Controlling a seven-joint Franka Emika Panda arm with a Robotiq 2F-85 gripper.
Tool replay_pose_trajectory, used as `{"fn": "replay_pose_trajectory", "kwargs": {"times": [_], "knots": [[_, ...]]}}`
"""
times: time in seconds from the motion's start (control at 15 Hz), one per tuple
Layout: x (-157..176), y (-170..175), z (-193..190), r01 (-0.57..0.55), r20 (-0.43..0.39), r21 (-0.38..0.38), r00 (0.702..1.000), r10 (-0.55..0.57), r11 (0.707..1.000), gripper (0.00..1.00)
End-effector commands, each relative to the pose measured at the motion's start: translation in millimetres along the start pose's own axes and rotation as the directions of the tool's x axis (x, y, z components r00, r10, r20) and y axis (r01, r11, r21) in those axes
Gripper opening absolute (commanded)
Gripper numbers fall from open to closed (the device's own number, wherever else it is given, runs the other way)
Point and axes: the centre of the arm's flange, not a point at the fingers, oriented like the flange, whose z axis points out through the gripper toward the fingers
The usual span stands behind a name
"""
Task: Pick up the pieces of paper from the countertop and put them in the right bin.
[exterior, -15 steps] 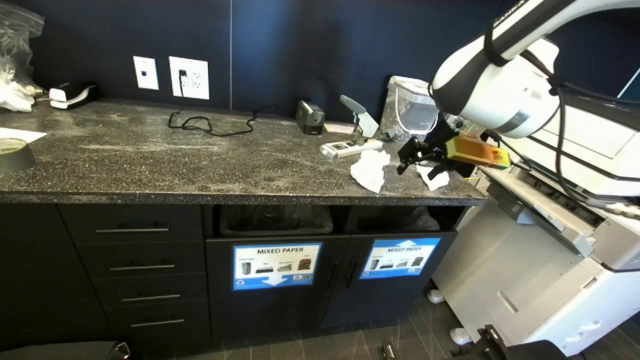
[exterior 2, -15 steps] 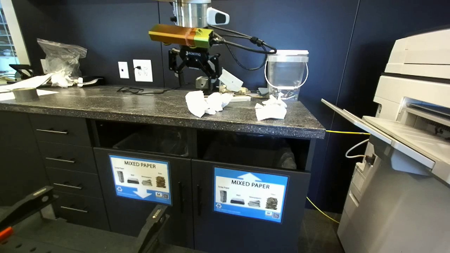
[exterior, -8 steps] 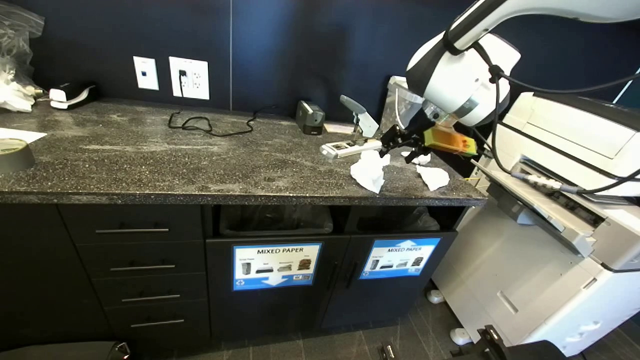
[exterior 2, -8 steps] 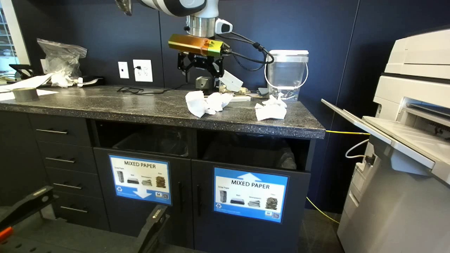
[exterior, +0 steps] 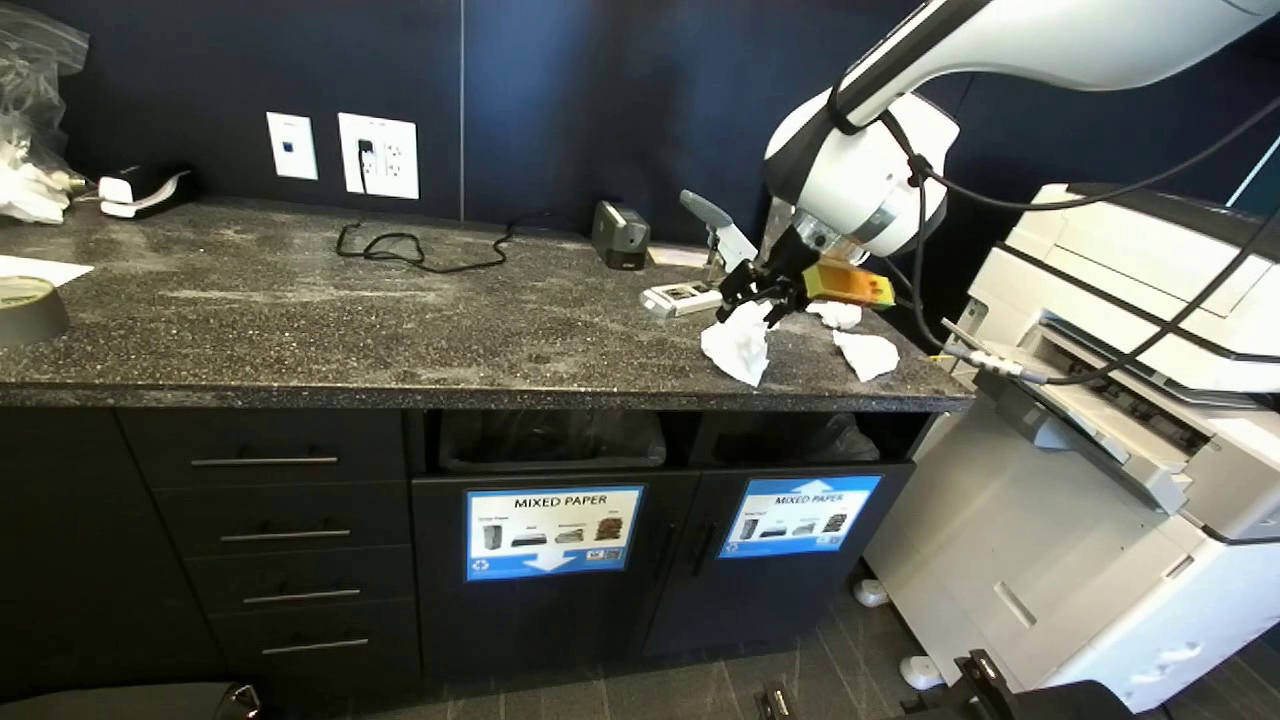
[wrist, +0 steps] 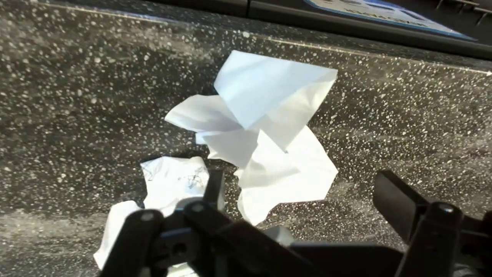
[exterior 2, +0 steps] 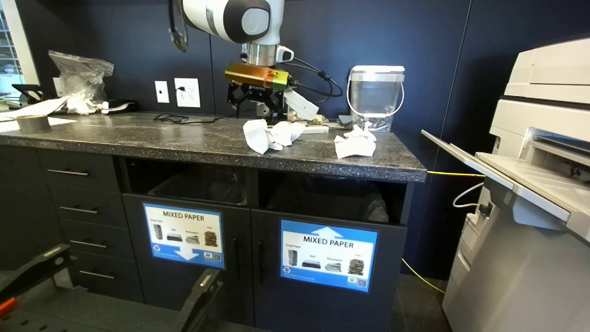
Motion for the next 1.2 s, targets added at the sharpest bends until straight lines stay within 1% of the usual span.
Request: {"fn": "replay_pose_trajectory", "kwargs": {"times": [0.0, 0.4, 0.73, 1.13], "knots": [[19, -2, 15, 0.065, 0.039, 0.006, 0.997, -0.065, 0.998, 1.00], [20, -11, 36, 0.133, 0.091, -0.018, 0.987, -0.130, 0.991, 1.00], [23, -10, 44, 0.154, 0.114, -0.030, 0.982, -0.150, 0.988, 1.00], [25, -10, 47, 0.165, 0.122, -0.038, 0.980, -0.159, 0.986, 1.00]]}}
